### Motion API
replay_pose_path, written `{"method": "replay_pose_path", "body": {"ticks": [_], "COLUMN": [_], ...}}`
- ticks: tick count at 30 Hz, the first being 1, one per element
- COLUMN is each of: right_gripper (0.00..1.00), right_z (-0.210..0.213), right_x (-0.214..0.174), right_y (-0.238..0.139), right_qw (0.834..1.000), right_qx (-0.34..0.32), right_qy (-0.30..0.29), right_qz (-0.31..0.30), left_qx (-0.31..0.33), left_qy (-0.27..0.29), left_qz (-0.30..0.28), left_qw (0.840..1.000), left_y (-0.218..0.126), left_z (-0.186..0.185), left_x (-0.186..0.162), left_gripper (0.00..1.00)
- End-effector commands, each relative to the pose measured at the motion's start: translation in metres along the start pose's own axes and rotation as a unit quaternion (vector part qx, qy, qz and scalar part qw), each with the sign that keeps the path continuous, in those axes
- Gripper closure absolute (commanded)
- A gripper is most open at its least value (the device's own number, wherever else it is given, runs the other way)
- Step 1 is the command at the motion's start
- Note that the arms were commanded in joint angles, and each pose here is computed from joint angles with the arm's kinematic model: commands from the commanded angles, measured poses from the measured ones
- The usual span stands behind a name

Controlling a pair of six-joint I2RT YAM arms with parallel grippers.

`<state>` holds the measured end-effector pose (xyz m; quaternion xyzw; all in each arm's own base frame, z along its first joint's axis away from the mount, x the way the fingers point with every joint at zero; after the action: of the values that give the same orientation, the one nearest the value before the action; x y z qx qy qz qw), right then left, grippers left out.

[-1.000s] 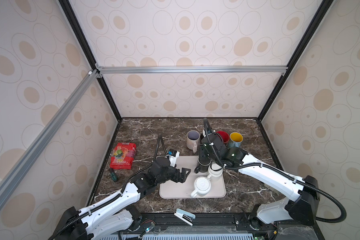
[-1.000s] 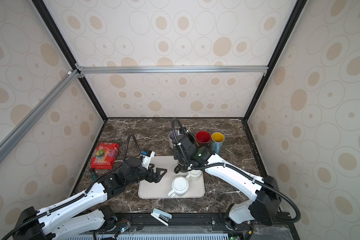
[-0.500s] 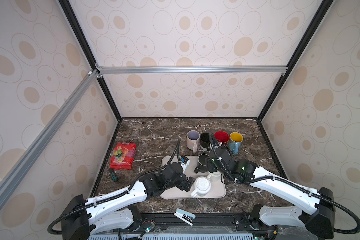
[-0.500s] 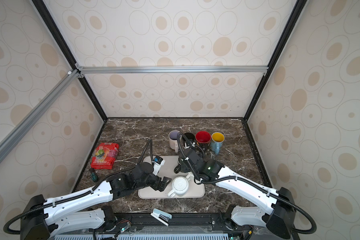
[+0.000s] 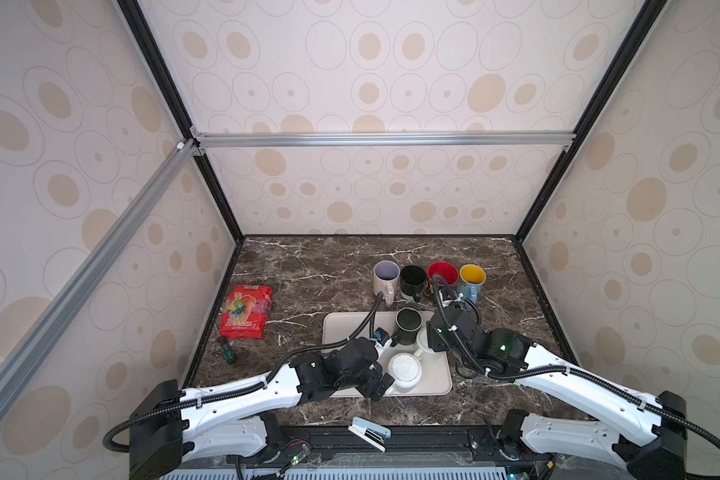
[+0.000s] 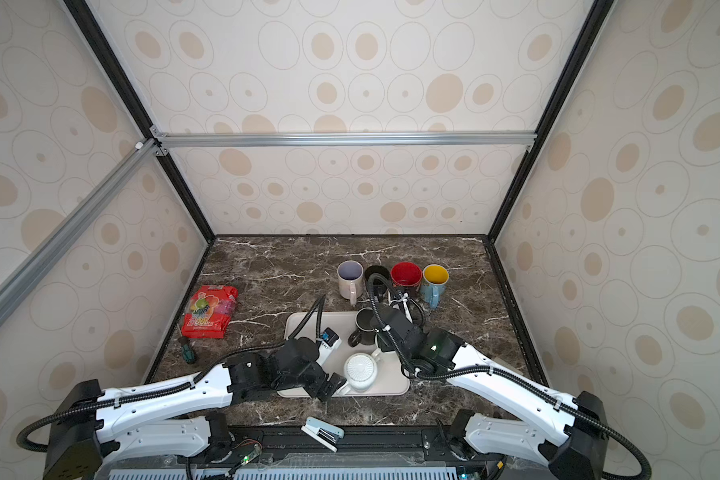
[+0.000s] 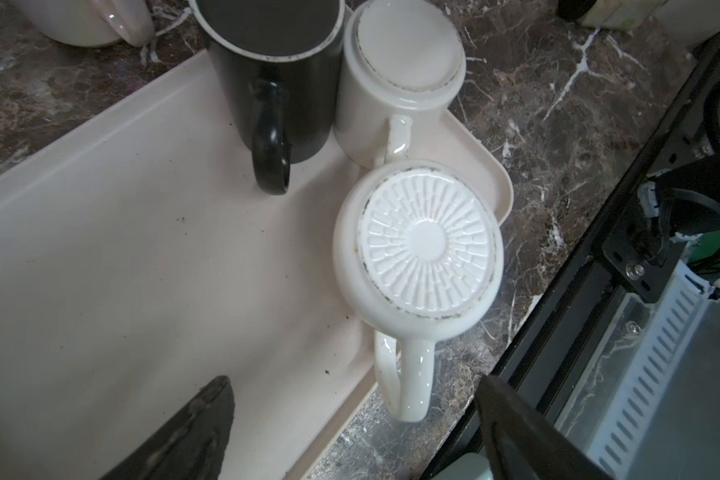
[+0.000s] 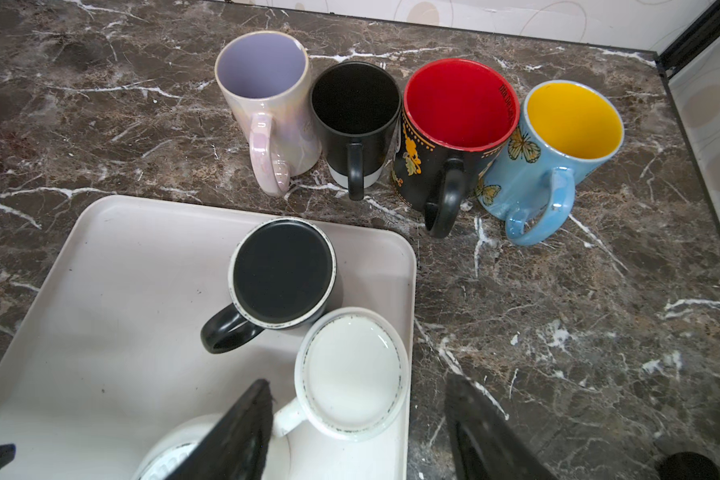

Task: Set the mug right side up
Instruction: 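Lower the left gripper onto the upside-down white mug's base and close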

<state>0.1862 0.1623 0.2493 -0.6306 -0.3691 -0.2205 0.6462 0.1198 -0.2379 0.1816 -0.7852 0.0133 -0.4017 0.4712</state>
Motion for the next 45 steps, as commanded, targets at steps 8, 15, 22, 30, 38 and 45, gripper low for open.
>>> {"method": "replay_pose_path", "body": {"ticks": [8,15,22,30,38,45], "right_gripper": [0.33,0.34,0.35,0.35,0.36,0.37], "right_z": [-0.010,-0.013,-0.013,-0.016,-0.016,-0.014], "right_x": [-0.007,-0.016,-0.023,-0.031,-0.036,-0.036], "right_y": [-0.008,-0.006,-0.006,-0.005,-0.003,-0.002], "right_qw": [1.000,0.999,0.999,0.999,0.999,0.999], "right_qx": [-0.015,-0.011,0.000,0.010,0.013,0.021], "right_qy": [0.019,0.033,0.036,0.047,0.049,0.046], "right_qz": [0.005,0.009,0.017,0.012,0.011,0.012], "left_qx": [0.049,0.032,0.016,0.024,0.045,0.042], "left_qy": [0.053,0.054,0.048,0.047,0.046,0.038], "left_qz": [0.037,0.044,0.045,0.059,0.072,0.083], "left_qw": [0.997,0.997,0.998,0.997,0.995,0.995], "left_y": [0.016,0.025,0.034,0.042,0.044,0.052], "left_z": [-0.013,-0.021,-0.028,-0.032,-0.029,-0.028], "left_x": [-0.009,-0.010,-0.009,-0.005,-0.006,-0.012], "left_gripper": [0.27,0.37,0.46,0.68,0.68,0.71]}}
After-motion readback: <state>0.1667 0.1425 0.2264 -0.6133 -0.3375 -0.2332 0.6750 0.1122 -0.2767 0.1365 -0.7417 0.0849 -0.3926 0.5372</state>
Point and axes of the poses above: each gripper's point midway between its finger pads, its own y axis out along the fingers, its own z axis along the line the jaws close on, x = y × z, the point moved 8 cm from there along -y, back along the fingers, and after that the axes turned 6 degrees about -y, right-handed, at the moved point
